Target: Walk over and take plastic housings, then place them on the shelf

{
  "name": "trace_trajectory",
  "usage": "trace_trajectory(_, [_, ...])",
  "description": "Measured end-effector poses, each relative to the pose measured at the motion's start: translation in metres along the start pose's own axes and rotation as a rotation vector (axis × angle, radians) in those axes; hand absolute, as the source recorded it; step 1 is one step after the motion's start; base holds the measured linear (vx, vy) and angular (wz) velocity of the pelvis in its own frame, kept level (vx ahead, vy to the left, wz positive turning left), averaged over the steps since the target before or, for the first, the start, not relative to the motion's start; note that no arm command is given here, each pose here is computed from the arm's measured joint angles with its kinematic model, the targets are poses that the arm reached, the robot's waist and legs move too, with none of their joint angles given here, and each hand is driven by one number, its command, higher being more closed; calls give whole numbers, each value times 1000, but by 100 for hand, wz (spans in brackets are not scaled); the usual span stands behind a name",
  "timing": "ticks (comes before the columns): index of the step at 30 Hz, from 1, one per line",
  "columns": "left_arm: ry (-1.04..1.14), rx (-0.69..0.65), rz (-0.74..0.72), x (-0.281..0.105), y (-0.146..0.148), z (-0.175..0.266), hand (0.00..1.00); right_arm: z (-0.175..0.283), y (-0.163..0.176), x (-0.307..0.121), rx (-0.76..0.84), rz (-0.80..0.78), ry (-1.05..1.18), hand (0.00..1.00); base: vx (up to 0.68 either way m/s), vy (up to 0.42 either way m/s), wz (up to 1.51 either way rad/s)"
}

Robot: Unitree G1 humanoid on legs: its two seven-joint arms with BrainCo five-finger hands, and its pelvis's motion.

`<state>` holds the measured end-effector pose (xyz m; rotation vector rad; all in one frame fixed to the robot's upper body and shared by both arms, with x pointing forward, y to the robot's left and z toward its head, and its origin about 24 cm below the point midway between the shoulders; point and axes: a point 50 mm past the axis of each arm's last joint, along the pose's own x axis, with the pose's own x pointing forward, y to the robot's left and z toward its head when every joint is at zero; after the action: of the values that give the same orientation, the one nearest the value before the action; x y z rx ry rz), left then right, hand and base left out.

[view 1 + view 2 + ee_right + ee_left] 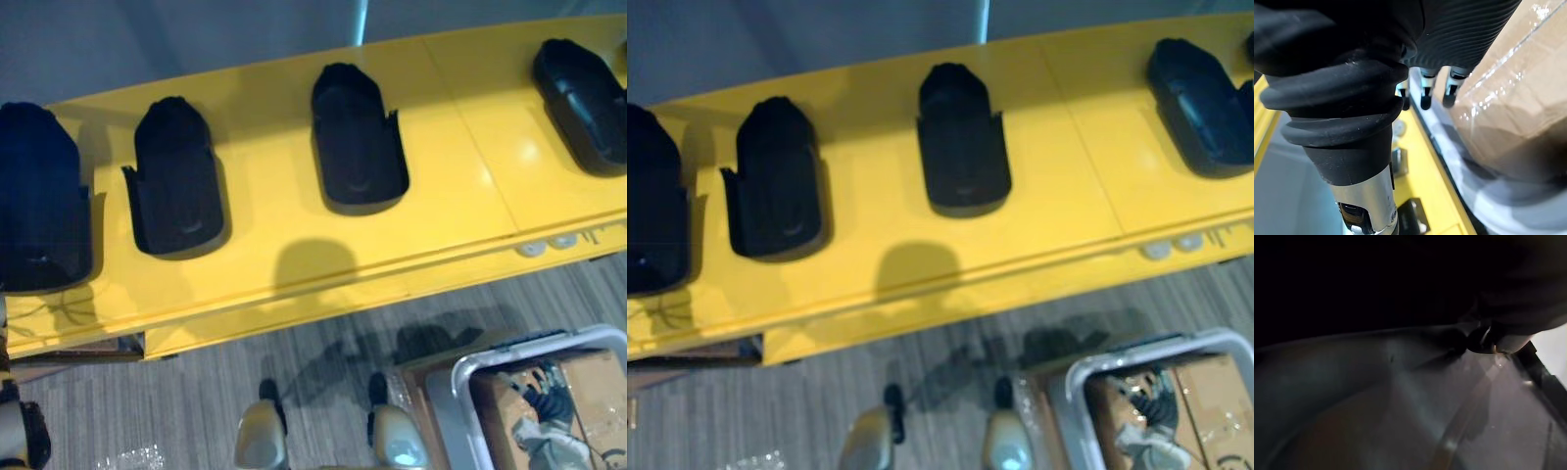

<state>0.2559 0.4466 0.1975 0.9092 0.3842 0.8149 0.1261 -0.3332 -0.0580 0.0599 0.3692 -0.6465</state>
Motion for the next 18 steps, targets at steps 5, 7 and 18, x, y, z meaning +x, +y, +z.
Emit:
trace_trajectory(5, [30, -3, 0, 1, -1, -6, 0, 2, -2, 1, 14, -8, -9, 0, -1, 1, -2])
trace_trajectory(7, [55, -5, 6, 1, -2, -10, 0, 2, -2, 1, 14, -8, -9, 0, -15, 2, -4])
trace_trajectory(18, [107, -100, 189, 1, 6, -13, 0, 5, -3, 1, 17, -18, -29, 0, 1, -5, -5])
